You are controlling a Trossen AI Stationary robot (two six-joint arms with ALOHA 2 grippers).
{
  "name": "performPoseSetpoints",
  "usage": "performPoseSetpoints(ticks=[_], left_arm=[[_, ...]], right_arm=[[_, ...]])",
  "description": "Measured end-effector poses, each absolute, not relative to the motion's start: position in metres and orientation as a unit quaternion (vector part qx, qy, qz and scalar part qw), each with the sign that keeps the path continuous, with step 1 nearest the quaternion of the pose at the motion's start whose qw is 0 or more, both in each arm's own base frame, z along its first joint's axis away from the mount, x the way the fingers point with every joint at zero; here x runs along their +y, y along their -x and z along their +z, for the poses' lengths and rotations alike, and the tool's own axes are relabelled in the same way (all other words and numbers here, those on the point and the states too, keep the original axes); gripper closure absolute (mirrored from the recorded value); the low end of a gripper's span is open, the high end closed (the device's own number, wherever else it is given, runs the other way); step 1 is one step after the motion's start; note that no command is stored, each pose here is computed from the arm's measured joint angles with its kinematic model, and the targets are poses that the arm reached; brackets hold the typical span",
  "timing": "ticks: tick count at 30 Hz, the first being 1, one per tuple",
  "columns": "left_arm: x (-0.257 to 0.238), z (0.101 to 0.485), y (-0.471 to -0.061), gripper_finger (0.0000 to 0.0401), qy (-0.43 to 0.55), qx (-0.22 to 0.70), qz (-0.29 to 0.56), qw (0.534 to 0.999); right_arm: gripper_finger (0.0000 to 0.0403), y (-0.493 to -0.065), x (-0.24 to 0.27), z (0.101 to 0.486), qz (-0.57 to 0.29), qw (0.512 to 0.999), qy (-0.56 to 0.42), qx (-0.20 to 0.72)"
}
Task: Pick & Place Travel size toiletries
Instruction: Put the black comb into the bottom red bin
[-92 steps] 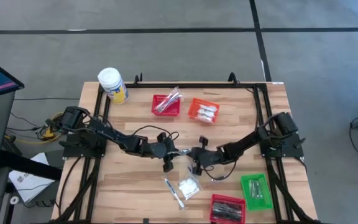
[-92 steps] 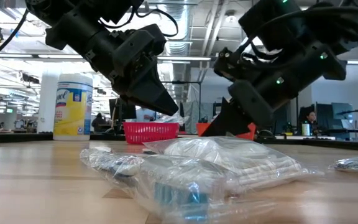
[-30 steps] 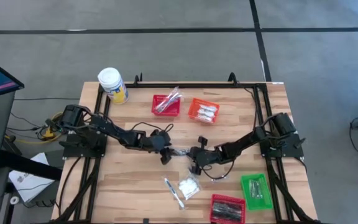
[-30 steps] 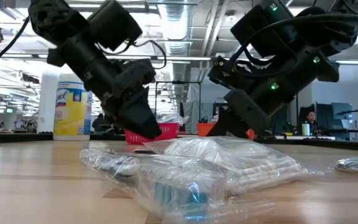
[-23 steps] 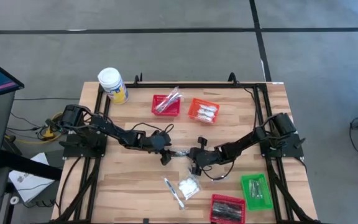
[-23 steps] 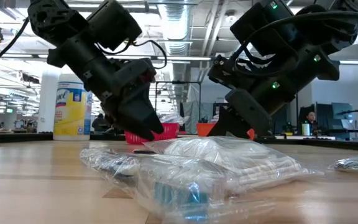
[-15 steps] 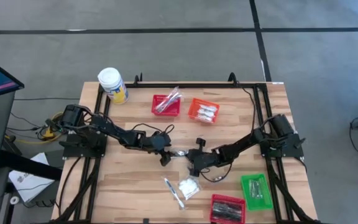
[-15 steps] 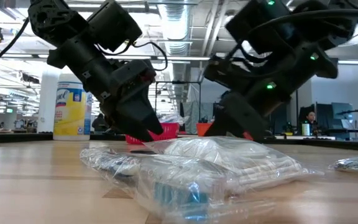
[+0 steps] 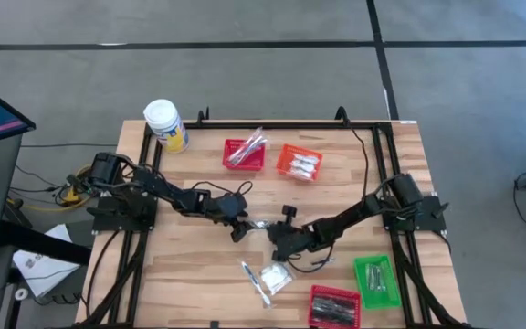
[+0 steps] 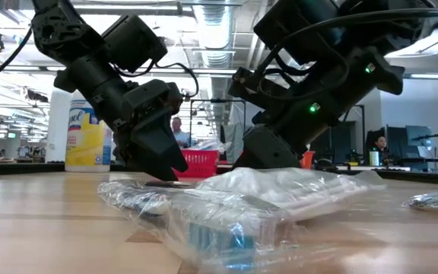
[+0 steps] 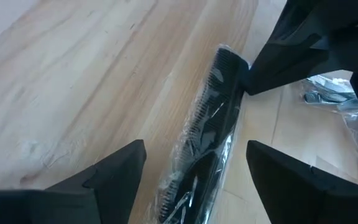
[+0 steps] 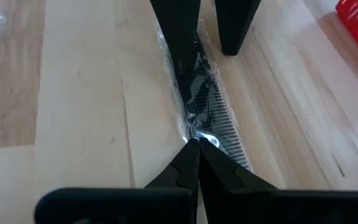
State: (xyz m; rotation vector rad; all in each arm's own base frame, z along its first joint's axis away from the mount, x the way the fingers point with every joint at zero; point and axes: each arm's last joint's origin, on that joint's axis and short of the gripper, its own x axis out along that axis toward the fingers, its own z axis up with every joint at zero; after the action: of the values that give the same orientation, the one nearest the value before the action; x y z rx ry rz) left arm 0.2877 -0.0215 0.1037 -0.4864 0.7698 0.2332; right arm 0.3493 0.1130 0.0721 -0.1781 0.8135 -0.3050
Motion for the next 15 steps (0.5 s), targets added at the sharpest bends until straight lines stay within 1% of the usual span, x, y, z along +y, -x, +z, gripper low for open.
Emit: performPoseSetpoints(ticks=[5,11,15], left_arm=[[-0.022,0.104,-0.289,0.012,0.229,0.363,0.107,0.897],[-0.022,0.104,-0.289,0.012,0.225,0.362,0.105,0.899],[-0.022,0.104,-0.289,0.012,0.223,0.361,0.104,0.899]], right_arm=[[0.0403,-0.347,0.118,0.074,-0.155,0.904,0.1,0.386],[0.0403,-0.338,0.126,0.085,-0.167,0.901,0.145,0.374],[0.0403,-0.339,0.128,0.086,-0.167,0.904,0.144,0.366]])
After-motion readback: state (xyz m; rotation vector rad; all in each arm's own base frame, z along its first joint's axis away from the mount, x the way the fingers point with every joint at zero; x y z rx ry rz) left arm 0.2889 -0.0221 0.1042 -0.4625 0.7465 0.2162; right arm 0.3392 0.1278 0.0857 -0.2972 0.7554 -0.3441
